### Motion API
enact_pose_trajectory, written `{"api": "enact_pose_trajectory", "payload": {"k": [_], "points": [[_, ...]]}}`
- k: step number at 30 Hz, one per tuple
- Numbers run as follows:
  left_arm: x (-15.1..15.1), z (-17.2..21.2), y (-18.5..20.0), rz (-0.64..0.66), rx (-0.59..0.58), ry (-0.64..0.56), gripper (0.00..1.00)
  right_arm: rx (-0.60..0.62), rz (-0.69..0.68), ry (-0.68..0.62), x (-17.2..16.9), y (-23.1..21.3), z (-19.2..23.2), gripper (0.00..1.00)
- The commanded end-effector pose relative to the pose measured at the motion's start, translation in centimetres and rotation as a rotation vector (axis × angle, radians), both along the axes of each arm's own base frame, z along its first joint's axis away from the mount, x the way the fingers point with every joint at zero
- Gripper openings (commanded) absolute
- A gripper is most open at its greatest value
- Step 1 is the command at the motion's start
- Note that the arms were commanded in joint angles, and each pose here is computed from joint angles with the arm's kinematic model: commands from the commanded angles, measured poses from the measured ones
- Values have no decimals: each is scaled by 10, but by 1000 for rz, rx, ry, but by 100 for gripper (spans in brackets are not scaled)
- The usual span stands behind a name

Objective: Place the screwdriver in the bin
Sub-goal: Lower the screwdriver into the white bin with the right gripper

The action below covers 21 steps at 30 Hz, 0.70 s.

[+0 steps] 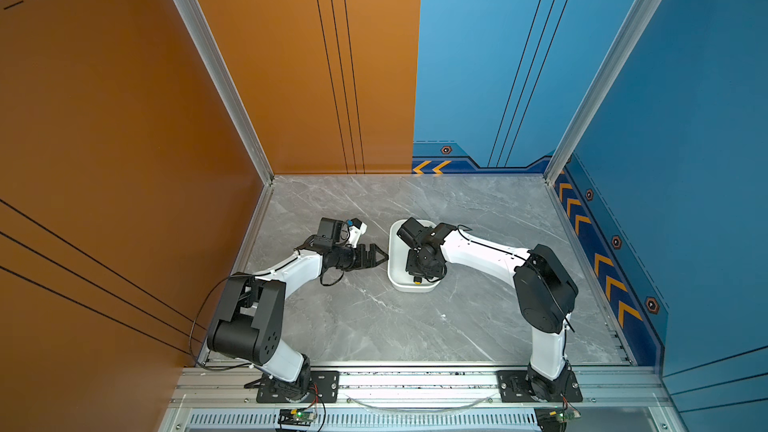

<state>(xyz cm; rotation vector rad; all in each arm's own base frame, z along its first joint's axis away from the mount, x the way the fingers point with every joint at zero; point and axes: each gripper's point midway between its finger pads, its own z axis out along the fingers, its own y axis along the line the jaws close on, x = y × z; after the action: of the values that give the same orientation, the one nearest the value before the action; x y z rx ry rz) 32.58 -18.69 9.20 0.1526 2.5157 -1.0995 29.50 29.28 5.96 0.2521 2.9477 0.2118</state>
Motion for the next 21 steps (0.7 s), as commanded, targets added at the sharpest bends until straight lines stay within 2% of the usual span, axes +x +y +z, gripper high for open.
{"api": "enact_pose_trajectory", "payload": {"k": [1,21], "points": [[-3,-1,-1,-3,1,1,98,2,13,-26,8,8,2,0],[-2,-6,0,-3,4,15,98,-28,44,16,11,13,-23,2]]}}
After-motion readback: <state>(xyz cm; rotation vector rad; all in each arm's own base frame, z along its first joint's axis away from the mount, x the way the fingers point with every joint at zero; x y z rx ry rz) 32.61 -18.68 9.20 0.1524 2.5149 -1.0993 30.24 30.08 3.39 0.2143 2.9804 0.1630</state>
